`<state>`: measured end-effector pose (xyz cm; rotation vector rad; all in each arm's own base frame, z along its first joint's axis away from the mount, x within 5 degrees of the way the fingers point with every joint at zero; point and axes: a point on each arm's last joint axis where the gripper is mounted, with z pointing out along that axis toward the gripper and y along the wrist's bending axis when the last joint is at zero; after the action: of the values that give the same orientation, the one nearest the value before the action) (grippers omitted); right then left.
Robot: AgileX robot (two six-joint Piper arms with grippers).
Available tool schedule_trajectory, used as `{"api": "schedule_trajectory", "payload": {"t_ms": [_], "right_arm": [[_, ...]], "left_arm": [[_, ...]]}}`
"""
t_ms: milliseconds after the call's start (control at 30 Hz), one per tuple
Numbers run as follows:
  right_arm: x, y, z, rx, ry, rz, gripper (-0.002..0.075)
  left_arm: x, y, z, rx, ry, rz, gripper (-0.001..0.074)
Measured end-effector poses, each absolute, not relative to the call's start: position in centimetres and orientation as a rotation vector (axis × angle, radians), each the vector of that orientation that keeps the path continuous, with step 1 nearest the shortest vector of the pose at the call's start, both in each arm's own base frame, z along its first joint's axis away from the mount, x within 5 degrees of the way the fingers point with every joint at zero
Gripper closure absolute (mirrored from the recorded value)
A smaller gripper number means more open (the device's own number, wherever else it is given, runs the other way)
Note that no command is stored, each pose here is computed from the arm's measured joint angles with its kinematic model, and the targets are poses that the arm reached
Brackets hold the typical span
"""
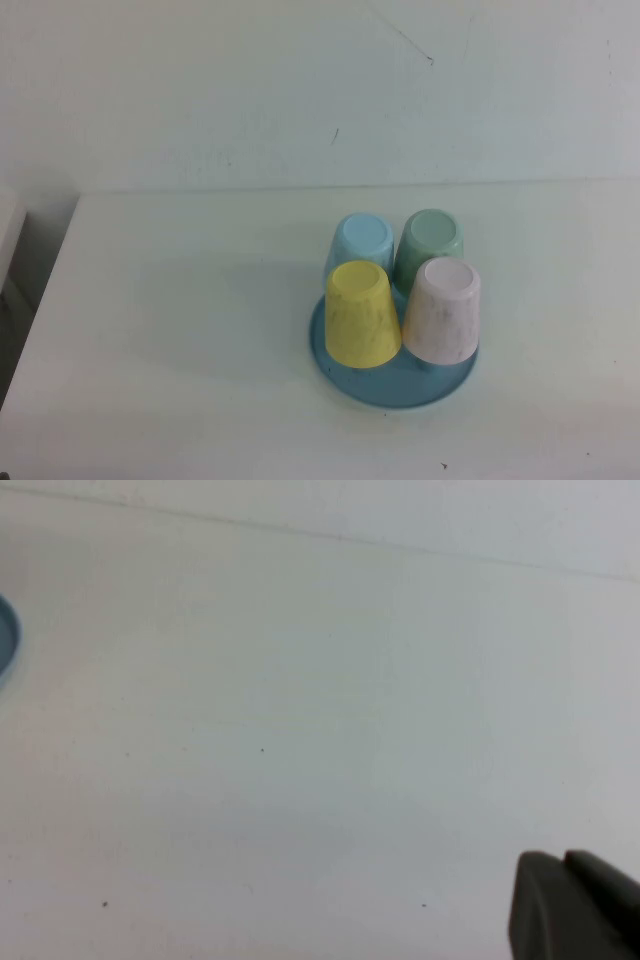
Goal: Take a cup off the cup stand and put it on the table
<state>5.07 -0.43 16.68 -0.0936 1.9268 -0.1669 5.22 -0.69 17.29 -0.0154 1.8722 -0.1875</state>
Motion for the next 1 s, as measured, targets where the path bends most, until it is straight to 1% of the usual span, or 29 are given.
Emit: {"api": "schedule_trajectory", "payload": {"t_ms": [1000], "right_arm": [[5.10, -0.52, 16.80, -0.108, 1.912, -0.192, 0.0729]], "left_arm": [[5.22, -0.69, 17.29, -0.018, 1.872, -0.189, 0.0738]]}}
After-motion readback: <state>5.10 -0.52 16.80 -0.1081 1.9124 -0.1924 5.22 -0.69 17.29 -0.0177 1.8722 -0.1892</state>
